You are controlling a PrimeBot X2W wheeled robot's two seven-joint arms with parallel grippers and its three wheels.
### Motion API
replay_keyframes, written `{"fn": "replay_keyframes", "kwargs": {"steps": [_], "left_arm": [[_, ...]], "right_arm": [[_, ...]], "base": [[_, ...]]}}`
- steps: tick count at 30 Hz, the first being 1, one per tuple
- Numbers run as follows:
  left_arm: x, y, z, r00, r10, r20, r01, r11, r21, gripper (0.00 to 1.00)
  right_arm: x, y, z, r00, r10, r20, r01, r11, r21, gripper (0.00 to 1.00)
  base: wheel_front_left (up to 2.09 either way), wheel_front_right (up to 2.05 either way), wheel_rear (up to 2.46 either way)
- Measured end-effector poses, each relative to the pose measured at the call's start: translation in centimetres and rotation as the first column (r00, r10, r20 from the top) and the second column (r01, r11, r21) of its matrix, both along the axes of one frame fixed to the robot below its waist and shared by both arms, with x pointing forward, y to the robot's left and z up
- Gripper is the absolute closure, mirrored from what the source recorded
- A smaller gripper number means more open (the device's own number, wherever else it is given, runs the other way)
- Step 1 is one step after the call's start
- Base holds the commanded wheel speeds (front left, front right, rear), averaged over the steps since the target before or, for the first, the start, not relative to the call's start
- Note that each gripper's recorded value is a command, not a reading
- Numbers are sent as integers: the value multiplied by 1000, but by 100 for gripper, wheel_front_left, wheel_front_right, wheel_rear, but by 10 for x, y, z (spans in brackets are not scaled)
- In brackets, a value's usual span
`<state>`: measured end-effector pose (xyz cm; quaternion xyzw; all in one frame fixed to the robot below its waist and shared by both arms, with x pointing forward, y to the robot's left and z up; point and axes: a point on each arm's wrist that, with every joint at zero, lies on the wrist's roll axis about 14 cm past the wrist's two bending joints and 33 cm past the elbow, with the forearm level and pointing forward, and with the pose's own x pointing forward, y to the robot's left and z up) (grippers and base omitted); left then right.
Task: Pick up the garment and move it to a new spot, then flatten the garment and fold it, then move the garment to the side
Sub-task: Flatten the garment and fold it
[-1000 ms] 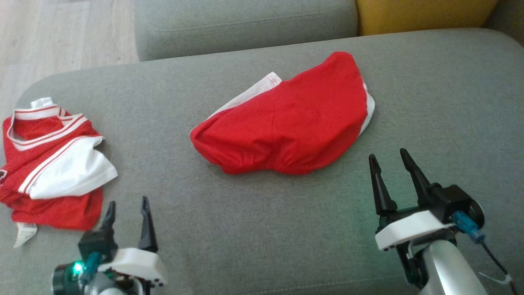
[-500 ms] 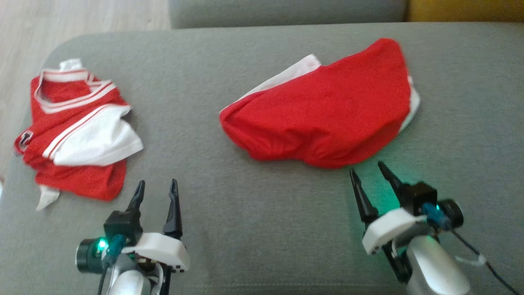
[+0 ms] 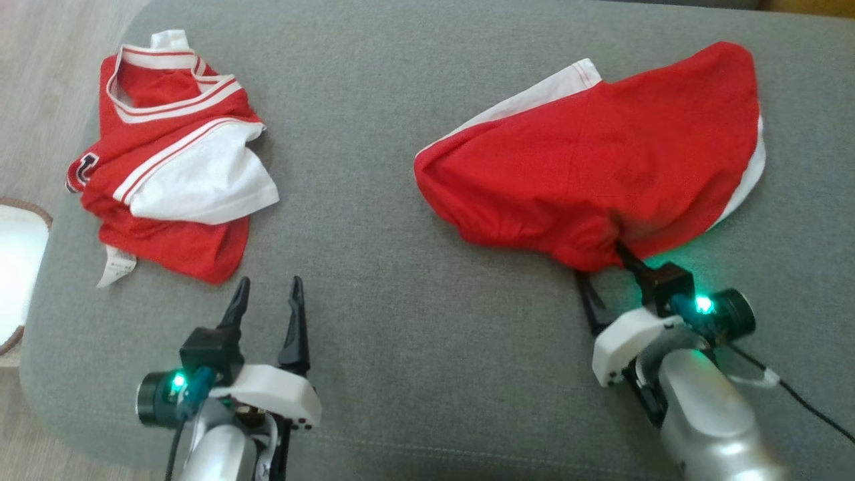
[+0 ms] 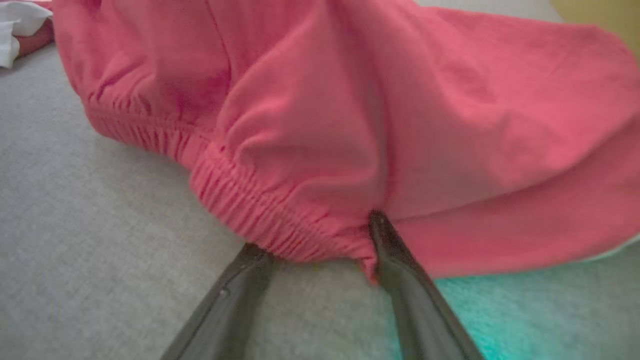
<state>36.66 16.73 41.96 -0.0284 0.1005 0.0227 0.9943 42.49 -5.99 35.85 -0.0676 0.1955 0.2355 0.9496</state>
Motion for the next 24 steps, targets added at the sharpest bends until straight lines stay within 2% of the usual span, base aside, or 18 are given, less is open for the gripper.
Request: {"fn": "replay_keyframes", "kwargs": {"steps": [1, 7, 12, 15, 20, 24], "left_arm": [[0, -2, 0, 1000, -4, -1, 4, 1000, -5, 0], [5, -11, 4, 999, -34, 16, 34, 999, -9, 0], [11, -26, 16, 996, -78, 53, 79, 997, -16, 0], [14, -40, 22, 990, -120, 74, 122, 992, -23, 0], [14, -62, 26, 979, -185, 89, 189, 981, -33, 0], [14, -78, 31, 969, -226, 103, 232, 972, -47, 0]], "right_arm": [[3, 2, 1, 1000, 5, 0, -5, 1000, 3, 100], [16, 2, 29, 997, -38, 71, 33, 997, 77, 100], [38, -46, 90, 949, -219, 225, 181, 967, 180, 100], [43, -99, 127, 884, -338, 323, 284, 937, 204, 100], [31, -188, 182, 734, -501, 458, 445, 865, 231, 100], [20, -231, 223, 611, -583, 535, 521, 805, 282, 100]], "base": [[0, 0, 0], [0, 0, 0], [0, 0, 0], [0, 0, 0], [0, 0, 0], [0, 0, 0]]}}
